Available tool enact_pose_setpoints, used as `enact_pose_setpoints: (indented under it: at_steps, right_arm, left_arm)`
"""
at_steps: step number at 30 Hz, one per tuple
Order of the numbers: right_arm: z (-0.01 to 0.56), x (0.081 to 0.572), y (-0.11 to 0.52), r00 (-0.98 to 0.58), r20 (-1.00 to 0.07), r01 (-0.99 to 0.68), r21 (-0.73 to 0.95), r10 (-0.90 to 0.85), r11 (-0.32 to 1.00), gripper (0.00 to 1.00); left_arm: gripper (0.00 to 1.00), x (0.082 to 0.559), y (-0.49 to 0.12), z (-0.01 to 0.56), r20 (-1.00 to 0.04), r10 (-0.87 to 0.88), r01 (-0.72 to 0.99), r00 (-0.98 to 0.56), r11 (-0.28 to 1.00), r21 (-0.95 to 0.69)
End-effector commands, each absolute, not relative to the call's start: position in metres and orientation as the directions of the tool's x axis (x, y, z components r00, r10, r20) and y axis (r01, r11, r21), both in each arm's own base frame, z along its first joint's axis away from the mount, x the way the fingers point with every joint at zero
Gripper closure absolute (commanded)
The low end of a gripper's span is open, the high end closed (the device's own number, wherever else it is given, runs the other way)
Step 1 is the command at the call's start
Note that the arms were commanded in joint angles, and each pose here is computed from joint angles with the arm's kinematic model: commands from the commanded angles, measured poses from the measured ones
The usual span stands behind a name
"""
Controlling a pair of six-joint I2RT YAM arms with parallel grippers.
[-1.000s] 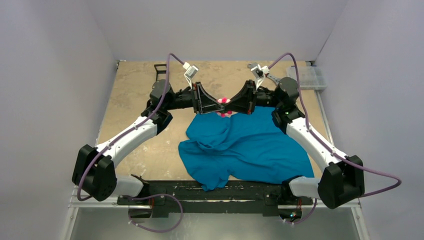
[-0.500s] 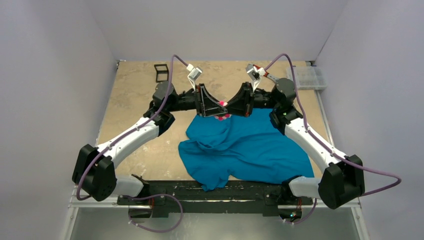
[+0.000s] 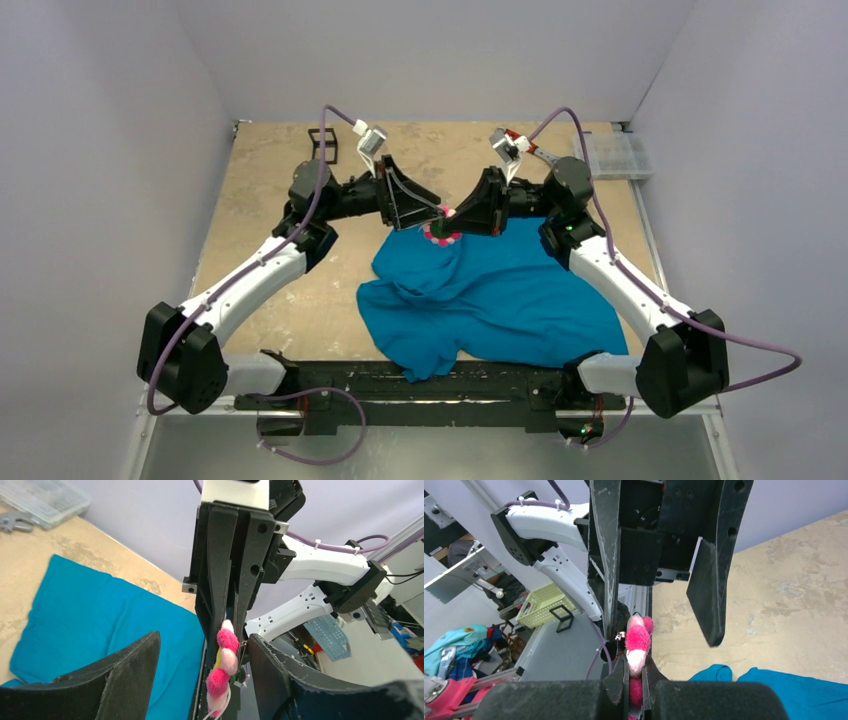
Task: Remove the brooch from the garment
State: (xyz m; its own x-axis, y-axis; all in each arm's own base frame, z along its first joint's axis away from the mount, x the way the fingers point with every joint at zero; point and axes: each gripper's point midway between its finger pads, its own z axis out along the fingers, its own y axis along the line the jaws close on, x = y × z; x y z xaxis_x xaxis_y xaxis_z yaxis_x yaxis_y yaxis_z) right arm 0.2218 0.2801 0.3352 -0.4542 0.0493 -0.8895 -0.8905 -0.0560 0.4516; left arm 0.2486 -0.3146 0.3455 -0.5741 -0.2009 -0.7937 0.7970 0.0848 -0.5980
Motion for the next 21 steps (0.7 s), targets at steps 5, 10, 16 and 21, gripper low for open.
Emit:
enact_pose_setpoints:
  at_steps: [5, 10, 16, 21]
  right_arm:
    - [0.335, 0.214, 0.278, -0.449, -0.893, -0.891, 0.445, 0.025, -0.093, 1.0]
    - [0.337, 0.213, 0.278, -0.445, -0.895, -0.892, 0.441, 0.027, -0.097, 1.0]
    - [0.339, 0.209, 0.277, -0.447, -0.894, -0.889, 0.442, 0.022, -0.119, 1.0]
    - [0.34, 0.214, 0.278, -0.441, -0.897, -0.896, 0.437, 0.036, -0.084, 1.0]
  left_arm:
    - [0.34, 0.245, -0.291, 0.379, -0.884, -0.237, 0.892, -0.403, 0.113, -0.437]
    - [0.41, 0.238, -0.286, 0.368, -0.905, -0.193, 0.908, -0.38, 0.11, -0.405]
    - [0.47, 0.237, -0.288, 0.361, -0.908, -0.16, 0.909, -0.388, 0.098, -0.405]
    - [0.48, 0.234, -0.291, 0.362, -0.924, -0.145, 0.925, -0.354, 0.091, -0.369]
